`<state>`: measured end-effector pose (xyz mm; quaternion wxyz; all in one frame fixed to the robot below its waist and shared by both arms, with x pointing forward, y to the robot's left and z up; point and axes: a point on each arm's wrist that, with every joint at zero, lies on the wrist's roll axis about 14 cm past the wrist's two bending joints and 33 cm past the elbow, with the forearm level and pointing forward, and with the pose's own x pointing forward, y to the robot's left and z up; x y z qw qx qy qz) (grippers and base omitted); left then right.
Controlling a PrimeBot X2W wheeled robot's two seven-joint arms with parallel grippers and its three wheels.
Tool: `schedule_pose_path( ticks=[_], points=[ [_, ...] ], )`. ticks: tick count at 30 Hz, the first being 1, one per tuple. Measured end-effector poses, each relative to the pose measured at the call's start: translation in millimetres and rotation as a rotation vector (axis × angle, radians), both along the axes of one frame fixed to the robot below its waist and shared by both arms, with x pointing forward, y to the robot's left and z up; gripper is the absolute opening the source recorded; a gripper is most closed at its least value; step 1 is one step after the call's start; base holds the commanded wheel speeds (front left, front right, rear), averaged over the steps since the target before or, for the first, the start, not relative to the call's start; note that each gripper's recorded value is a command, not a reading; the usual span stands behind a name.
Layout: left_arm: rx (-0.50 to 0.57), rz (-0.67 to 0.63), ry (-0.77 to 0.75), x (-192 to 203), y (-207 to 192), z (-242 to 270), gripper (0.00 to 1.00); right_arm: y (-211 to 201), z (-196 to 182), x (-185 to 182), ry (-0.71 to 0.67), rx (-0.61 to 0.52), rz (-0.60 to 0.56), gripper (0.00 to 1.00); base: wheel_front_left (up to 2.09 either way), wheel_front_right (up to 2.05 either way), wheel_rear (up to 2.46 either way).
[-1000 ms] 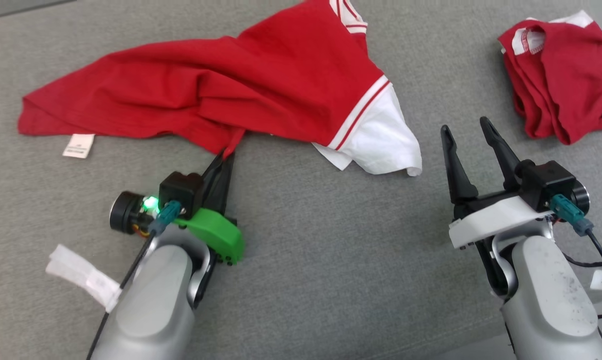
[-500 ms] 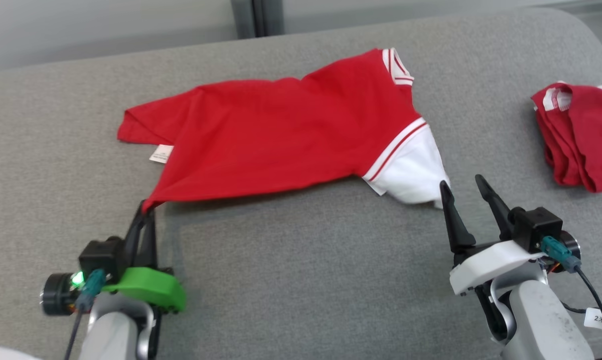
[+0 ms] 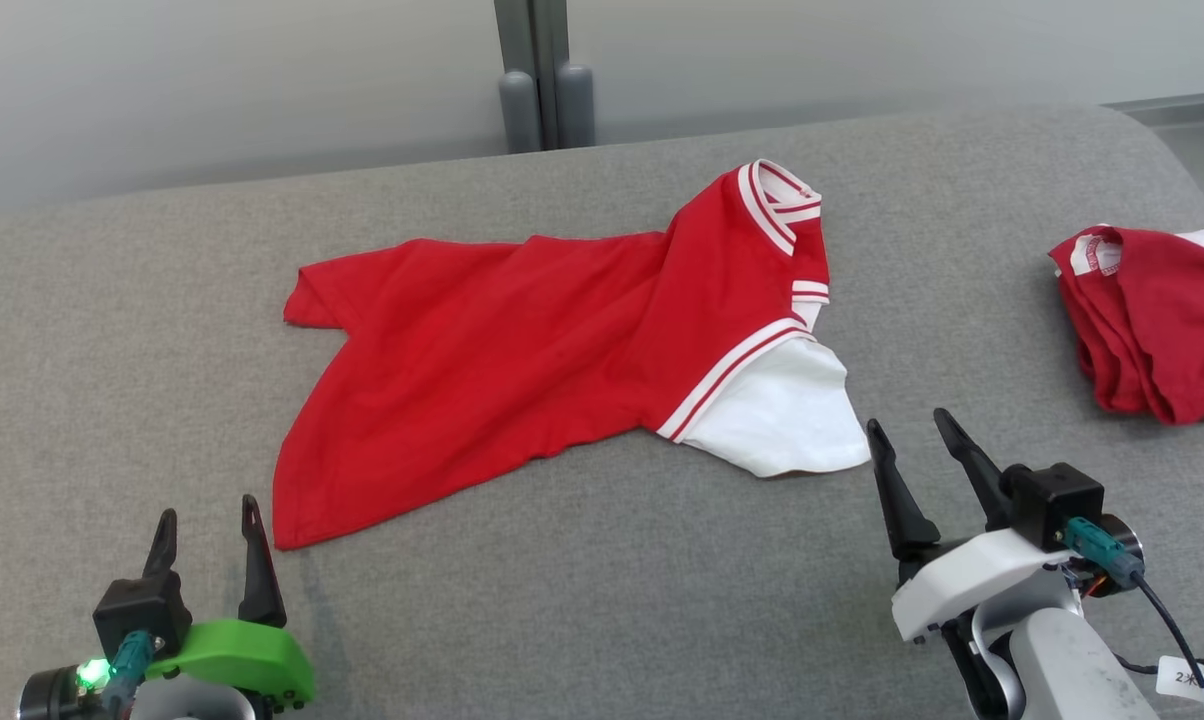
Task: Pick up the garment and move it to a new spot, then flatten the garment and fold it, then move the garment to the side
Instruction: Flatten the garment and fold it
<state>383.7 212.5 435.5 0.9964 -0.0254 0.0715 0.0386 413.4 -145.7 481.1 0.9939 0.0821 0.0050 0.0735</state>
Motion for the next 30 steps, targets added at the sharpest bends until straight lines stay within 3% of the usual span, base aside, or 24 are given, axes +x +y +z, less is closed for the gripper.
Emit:
schedule_pose_path(
  ticks=[16, 30],
  points=[
    [-0.028, -0.048, 0.046, -13, -19, -15, 1.00, -4, -15, -14, 0.048, 0.003, -0.011, 1.00, 0.00, 0.00, 0.00],
    [-0.070, -0.062, 0.151, 24, -24, -53, 1.00, 3, -40, 29, 0.105, 0.004, 0.007, 1.00, 0.00, 0.00, 0.00]
  ],
)
